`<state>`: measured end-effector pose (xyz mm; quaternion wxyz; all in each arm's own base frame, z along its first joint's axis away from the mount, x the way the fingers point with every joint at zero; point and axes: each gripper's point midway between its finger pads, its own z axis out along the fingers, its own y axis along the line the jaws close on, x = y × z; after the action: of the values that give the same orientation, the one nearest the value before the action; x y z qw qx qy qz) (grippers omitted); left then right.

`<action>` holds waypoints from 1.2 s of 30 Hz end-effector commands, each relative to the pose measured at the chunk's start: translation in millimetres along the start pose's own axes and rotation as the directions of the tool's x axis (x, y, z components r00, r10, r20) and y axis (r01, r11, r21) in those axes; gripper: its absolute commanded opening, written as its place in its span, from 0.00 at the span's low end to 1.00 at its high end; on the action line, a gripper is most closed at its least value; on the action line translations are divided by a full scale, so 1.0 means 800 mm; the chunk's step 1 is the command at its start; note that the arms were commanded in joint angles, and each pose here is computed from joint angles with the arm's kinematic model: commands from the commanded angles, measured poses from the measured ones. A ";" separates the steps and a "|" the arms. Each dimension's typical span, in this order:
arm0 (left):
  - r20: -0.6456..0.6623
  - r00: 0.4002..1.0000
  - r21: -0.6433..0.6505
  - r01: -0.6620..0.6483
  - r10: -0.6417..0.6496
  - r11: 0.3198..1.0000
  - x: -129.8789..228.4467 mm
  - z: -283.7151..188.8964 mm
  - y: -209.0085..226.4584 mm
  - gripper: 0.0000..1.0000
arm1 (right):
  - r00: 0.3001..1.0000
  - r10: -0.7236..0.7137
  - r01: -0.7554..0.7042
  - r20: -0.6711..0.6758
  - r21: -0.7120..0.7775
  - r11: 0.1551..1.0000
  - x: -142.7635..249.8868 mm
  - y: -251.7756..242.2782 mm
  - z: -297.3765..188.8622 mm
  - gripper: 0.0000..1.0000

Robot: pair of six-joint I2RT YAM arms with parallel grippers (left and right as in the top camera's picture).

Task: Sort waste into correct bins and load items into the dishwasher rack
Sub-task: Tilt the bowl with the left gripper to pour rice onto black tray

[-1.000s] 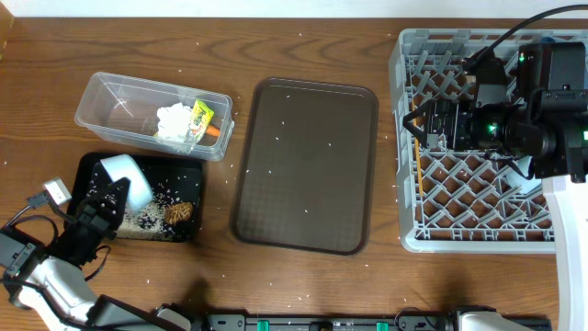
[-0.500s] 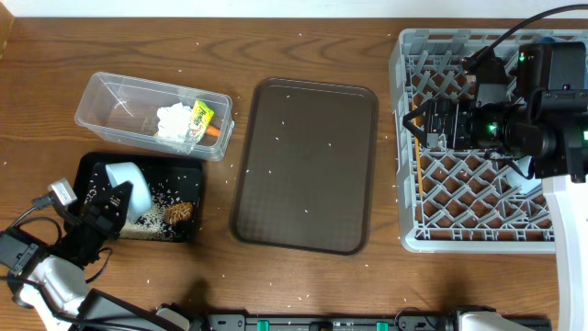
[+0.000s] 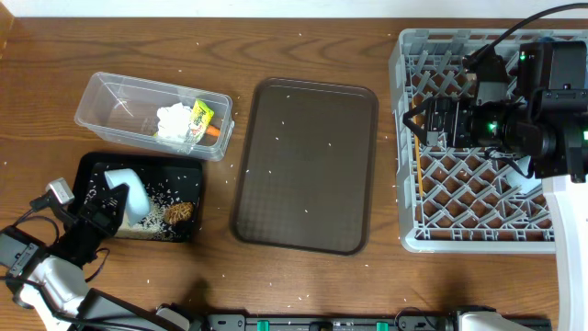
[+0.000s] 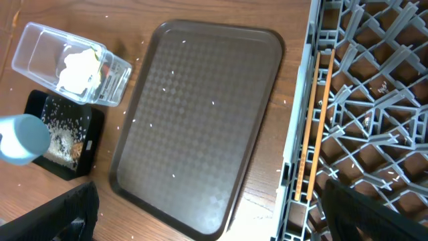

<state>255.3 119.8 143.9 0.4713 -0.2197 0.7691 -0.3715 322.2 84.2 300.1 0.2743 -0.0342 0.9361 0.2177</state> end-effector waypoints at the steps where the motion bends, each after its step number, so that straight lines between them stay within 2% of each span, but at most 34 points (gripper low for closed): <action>1: 0.027 0.999 0.118 0.028 -0.032 0.993 -0.009 0.000 -0.022 0.06 | 1.000 0.008 -0.008 0.000 -0.010 1.000 0.000 0.004 0.001 0.99; 2: 0.056 0.998 0.209 -0.047 0.036 0.977 -0.015 -0.003 -0.042 0.06 | 1.000 0.009 -0.009 0.000 -0.010 1.000 0.000 0.004 0.001 0.99; 3: 0.064 0.994 0.214 -0.098 0.087 0.972 -0.016 -0.002 -0.044 0.06 | 1.000 0.009 -0.009 0.000 -0.010 1.000 0.000 0.004 0.001 0.99; 5: 0.037 0.999 0.100 -0.033 0.029 0.994 -0.017 0.003 -0.018 0.06 | 1.000 0.008 -0.008 0.001 -0.016 1.000 -0.001 0.005 0.001 0.99; 6: 0.040 0.999 0.117 -0.009 0.005 0.993 -0.019 0.001 -0.021 0.06 | 1.000 0.007 -0.007 0.002 -0.018 1.000 -0.001 0.006 0.001 0.99; 8: 0.044 0.996 0.113 -0.080 0.076 0.990 -0.017 0.003 -0.021 0.06 | 1.000 0.009 -0.009 -0.002 -0.017 1.000 0.000 0.006 0.001 0.99; 9: 0.039 0.997 0.089 -0.076 0.073 0.993 -0.017 0.003 -0.016 0.06 | 1.000 0.009 -0.009 -0.003 -0.017 1.000 0.001 0.006 0.000 0.99; 12: 0.066 0.986 0.176 -0.162 0.152 0.971 -0.017 0.002 -0.035 0.06 | 1.000 0.008 -0.008 -0.001 -0.017 1.000 0.000 0.006 0.000 0.99; 13: 0.053 0.988 0.132 -0.148 0.142 0.980 -0.016 0.003 -0.025 0.06 | 1.000 0.008 -0.008 0.000 -0.017 1.000 0.000 0.006 0.000 0.99; 15: 0.032 0.998 0.059 -0.046 0.044 0.997 -0.016 0.005 -0.007 0.06 | 1.000 0.008 -0.008 0.001 -0.017 1.000 -0.001 0.006 0.000 0.99; 16: 0.043 0.998 0.110 -0.057 0.053 0.992 -0.017 0.004 -0.016 0.06 | 1.000 0.008 -0.008 0.001 -0.017 1.000 -0.001 0.006 0.000 0.99; 18: 0.092 0.979 0.214 -0.199 0.183 0.956 -0.020 0.000 -0.038 0.06 | 1.000 0.008 -0.008 0.000 -0.017 1.000 0.000 0.006 0.000 0.99; 19: 0.080 0.979 0.168 -0.199 0.187 0.966 -0.019 0.002 -0.028 0.06 | 1.000 0.008 -0.008 0.000 -0.017 1.000 0.000 0.006 0.001 0.99; 21: 0.036 0.997 0.027 -0.072 0.071 0.997 -0.016 0.006 0.005 0.06 | 1.000 0.006 -0.006 0.003 -0.017 1.000 -0.001 0.006 0.000 0.99; 24: 0.049 0.996 0.120 -0.082 0.076 0.989 -0.017 0.005 -0.015 0.06 | 1.000 0.007 -0.007 0.002 -0.017 1.000 -0.001 0.006 0.000 0.99; 27: 0.052 0.995 0.125 -0.093 0.087 0.988 -0.018 0.005 -0.016 0.06 | 1.000 0.006 -0.006 0.004 -0.018 1.000 -0.001 0.006 0.000 0.99; 29: 0.071 0.986 0.156 -0.163 0.153 0.974 -0.020 0.003 -0.024 0.06 | 1.000 0.007 -0.007 0.003 -0.017 1.000 -0.001 0.006 0.000 0.99; 32: 0.054 0.989 0.087 -0.139 0.135 0.986 -0.020 0.005 -0.009 0.06 | 1.000 0.006 -0.006 0.004 -0.017 1.000 -0.002 0.006 0.000 0.99; 36: -0.020 1.000 -0.067 -0.006 0.004 0.998 0.007 0.007 0.025 0.07 | 1.000 0.007 -0.007 0.003 -0.017 1.000 -0.001 0.006 0.000 0.99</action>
<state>261.9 121.9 145.9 0.4883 -0.1999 0.7615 -0.3764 323.1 84.5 300.8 0.2765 -0.0347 0.9353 0.2183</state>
